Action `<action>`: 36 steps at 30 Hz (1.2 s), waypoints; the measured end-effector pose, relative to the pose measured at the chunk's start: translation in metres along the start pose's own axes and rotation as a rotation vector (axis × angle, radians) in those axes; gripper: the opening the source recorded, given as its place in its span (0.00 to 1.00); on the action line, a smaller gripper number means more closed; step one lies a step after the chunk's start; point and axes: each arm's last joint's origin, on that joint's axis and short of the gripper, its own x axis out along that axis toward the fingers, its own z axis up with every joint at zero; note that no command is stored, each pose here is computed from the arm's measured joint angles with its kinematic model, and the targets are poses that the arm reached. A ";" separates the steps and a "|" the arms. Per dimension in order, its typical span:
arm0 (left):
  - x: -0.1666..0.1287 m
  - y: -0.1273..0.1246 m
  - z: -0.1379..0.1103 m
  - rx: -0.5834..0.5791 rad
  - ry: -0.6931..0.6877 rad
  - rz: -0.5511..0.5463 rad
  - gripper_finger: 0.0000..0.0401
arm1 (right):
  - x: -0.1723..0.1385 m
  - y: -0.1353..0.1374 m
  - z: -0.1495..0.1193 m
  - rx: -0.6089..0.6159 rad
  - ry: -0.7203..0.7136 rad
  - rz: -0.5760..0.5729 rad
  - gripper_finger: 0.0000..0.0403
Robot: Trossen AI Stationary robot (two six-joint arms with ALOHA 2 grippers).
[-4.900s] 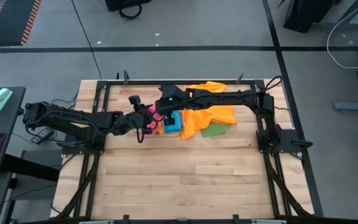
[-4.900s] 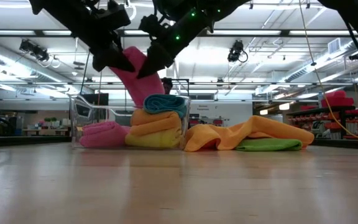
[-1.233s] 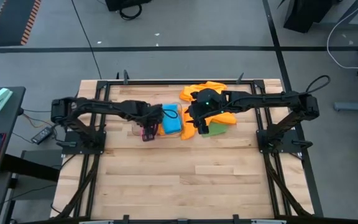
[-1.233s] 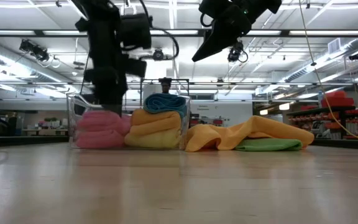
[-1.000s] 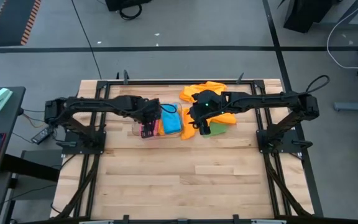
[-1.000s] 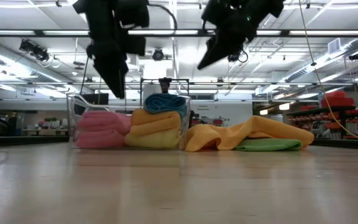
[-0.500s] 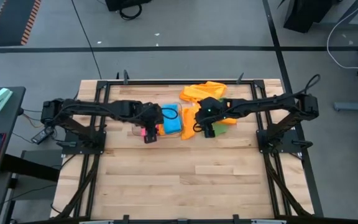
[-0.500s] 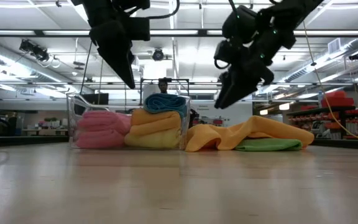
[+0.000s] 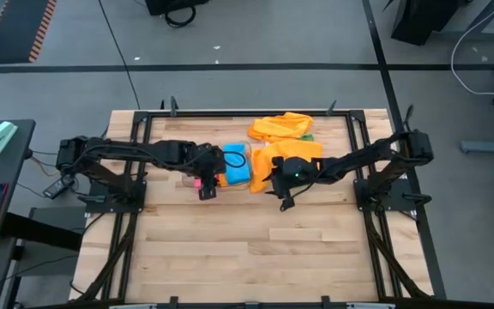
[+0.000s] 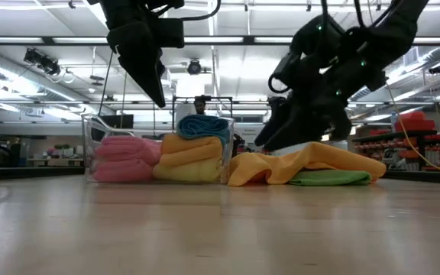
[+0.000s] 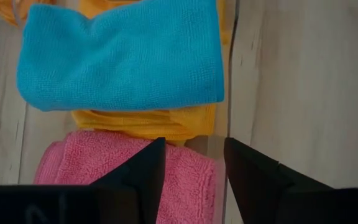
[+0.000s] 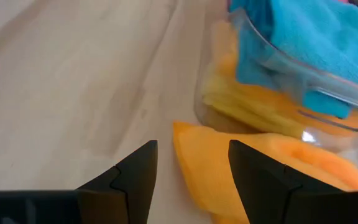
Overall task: Fold microfiber towels
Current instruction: Fold the bottom orange microfiber cloth
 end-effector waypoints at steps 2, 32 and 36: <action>-0.002 -0.002 0.002 0.006 -0.009 -0.004 0.43 | 0.008 0.000 -0.006 0.008 0.024 -0.004 0.51; -0.014 -0.036 0.002 0.040 -0.003 -0.061 0.41 | 0.013 0.021 -0.006 0.051 0.032 0.177 0.01; -0.017 -0.051 0.004 0.056 -0.055 -0.093 0.41 | 0.005 0.040 0.011 0.068 -0.036 0.296 0.01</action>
